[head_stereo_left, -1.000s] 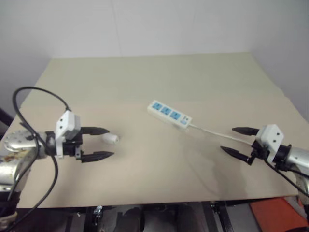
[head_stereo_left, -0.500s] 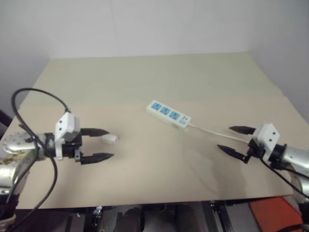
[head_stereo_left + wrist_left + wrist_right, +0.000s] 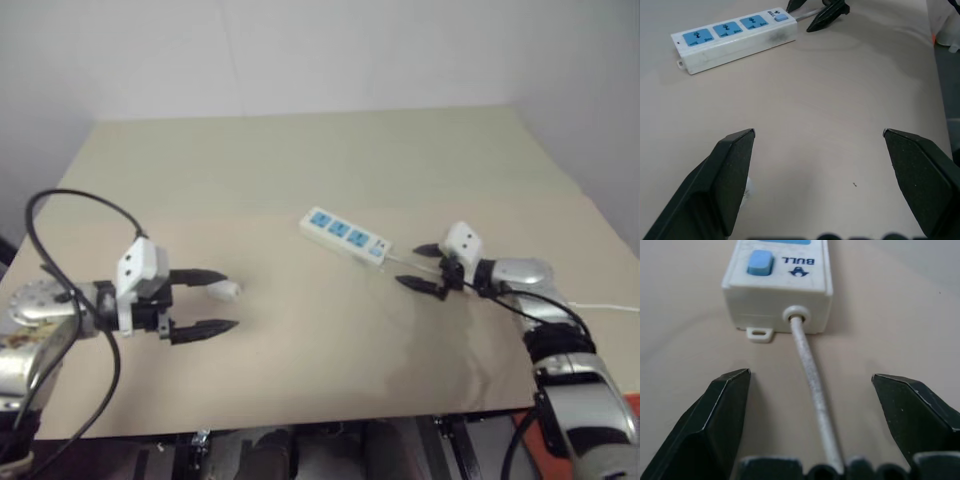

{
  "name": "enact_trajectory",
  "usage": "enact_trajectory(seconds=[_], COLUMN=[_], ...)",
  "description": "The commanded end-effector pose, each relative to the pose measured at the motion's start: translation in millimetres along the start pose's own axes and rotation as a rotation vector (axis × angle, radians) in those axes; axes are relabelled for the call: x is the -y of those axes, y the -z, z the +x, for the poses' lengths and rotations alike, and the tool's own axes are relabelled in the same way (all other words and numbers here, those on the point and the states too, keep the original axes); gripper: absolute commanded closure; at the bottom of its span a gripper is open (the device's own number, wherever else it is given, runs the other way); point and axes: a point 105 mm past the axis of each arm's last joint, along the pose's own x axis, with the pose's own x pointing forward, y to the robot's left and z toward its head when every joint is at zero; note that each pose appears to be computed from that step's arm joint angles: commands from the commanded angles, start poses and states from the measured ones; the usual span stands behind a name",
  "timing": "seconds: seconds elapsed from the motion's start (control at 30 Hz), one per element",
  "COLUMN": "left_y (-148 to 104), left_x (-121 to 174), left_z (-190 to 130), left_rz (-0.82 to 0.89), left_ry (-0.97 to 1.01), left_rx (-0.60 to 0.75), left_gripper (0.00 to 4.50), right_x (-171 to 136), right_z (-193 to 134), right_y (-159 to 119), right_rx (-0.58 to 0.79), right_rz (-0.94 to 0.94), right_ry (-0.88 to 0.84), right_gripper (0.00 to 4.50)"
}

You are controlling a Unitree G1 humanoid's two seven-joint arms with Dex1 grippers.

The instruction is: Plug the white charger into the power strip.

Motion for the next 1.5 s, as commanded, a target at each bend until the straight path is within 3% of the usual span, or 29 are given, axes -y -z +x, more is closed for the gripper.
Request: enact_trajectory(seconds=[0.03, 0.37, 0.53, 0.8, 0.93, 1.37, 1.5], left_y=[-10.1, -9.9, -9.0, -9.8, -10.6, -30.1, -34.4], left_x=[3.8, 4.5, 0.9, -9.9, -12.8, -14.3, -15.0], left_z=[-8.0, -4.6, -7.7, -7.6, -3.4, 11.5, 21.4], left_rz=[0.035, 0.033, 0.04, 0.052, 0.058, 0.101, 0.117], left_ry=[-0.031, -0.036, -0.035, -0.035, -0.02, 0.052, 0.065], left_rx=[0.012, 0.023, 0.012, 0.014, 0.02, 0.093, 0.113], left_gripper=[0.0, 0.0, 0.0, 0.0, 0.0, 0.0, 0.0], right_x=[-1.1, -6.8, -15.4, -52.4, -56.1, -67.5, -74.1], right_z=[-1.9, 3.2, -2.6, -59.6, -67.4, -74.9, -71.7], right_y=[10.6, 7.4, 2.0, 10.3, 16.6, 2.9, -0.2], right_rx=[-0.045, -0.009, 0.046, 0.081, 0.077, 0.21, 0.277], right_rz=[-0.021, -0.044, -0.093, -0.196, -0.136, 0.022, 0.096], right_ry=[-0.023, -0.047, -0.069, -0.131, -0.111, 0.054, 0.1], right_gripper=[0.95, 4.39, 4.48, 4.48, 4.48, 0.05, 0.05])
